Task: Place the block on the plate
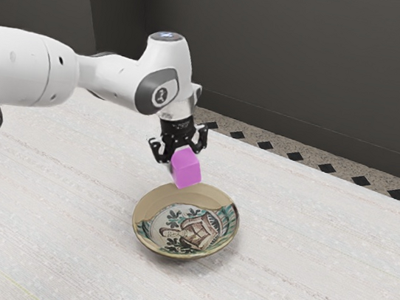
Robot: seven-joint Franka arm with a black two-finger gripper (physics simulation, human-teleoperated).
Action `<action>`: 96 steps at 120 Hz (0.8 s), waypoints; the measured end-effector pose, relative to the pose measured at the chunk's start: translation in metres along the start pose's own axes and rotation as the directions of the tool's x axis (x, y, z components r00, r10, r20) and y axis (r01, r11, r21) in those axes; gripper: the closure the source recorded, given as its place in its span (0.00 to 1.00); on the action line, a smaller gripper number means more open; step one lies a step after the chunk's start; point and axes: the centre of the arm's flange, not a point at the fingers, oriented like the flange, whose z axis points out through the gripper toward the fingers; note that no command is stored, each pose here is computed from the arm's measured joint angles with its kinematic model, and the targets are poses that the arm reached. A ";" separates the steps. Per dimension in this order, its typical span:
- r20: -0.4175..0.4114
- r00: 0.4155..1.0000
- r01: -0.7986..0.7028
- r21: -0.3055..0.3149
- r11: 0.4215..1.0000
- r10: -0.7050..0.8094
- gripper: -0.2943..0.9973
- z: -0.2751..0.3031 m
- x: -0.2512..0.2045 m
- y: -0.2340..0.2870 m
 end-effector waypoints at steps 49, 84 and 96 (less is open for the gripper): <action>0.065 0.998 -0.022 0.089 0.996 0.016 0.44 0.068 -0.044 -0.006; 0.055 0.998 -0.017 0.061 0.998 0.013 0.29 0.054 -0.045 -0.003; 0.048 0.999 -0.016 0.035 0.999 0.014 0.27 0.023 -0.045 -0.008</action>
